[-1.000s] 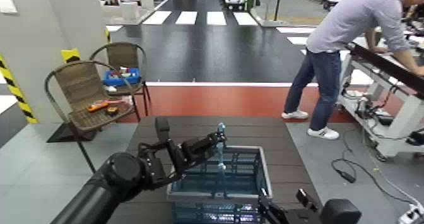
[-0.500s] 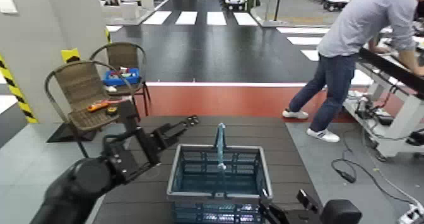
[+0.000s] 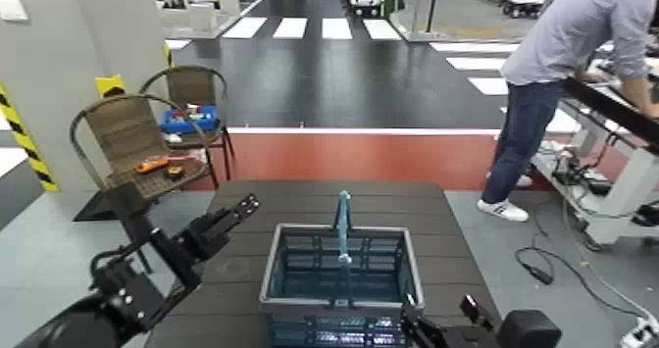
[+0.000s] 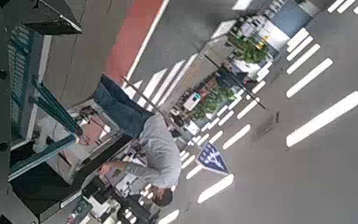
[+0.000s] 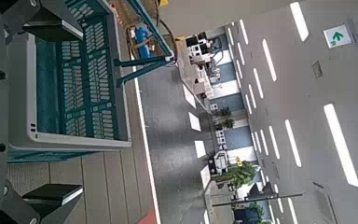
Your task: Place the crate on the table.
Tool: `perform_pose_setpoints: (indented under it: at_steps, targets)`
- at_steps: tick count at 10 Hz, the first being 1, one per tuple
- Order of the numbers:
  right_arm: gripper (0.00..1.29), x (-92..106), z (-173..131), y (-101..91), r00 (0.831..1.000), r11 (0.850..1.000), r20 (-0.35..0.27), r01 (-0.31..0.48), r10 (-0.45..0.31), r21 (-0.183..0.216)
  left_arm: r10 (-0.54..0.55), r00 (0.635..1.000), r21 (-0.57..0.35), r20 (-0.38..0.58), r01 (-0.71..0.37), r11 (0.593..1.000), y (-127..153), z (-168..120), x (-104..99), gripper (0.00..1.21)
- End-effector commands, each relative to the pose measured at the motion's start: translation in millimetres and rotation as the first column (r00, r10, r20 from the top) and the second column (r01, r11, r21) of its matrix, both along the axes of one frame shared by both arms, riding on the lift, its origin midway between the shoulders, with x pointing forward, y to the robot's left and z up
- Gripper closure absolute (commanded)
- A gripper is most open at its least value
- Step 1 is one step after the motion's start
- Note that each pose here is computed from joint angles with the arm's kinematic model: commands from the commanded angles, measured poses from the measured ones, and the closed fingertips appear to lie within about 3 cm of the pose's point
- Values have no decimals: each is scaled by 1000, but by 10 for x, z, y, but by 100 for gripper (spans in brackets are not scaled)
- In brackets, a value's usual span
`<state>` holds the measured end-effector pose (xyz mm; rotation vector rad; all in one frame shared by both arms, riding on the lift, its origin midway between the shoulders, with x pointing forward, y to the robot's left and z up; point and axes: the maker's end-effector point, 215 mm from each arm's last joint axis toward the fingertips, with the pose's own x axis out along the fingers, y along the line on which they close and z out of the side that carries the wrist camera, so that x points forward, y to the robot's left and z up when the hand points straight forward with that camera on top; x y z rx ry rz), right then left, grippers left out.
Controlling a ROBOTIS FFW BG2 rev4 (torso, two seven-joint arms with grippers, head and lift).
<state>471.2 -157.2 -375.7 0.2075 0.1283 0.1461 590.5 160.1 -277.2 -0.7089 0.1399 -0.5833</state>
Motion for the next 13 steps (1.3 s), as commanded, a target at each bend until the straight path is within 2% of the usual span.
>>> perform_pose_setpoints:
  at_steps: [1,3,5,7,9,12,13]
  targets:
    - [15,-3,-7,-11,1000,1000,-1,2,-2,4,107,987,4,120,-108,994,203,-170,-251,8]
    - [15,-8,-5,-34,1000,1000,0,6,-6,6,209,958,146,197,-239,960,485,-335,-504,8]
    - [15,-15,-1,-55,1000,1000,4,8,-8,6,257,937,268,235,-316,910,611,-544,-744,8]
    - [15,-24,-1,-63,1000,1000,5,9,-9,8,275,929,320,247,-346,882,643,-715,-981,11]
    - [15,-30,-5,-96,1000,1000,7,14,-14,6,292,906,393,307,-400,828,631,-721,-1140,11]
    - [15,-27,3,-110,1000,1000,10,16,-16,4,299,875,480,380,-463,745,650,-677,-1256,11]
    - [15,-33,-4,-110,1000,1000,9,16,-16,4,305,870,490,388,-475,731,685,-674,-1277,11]
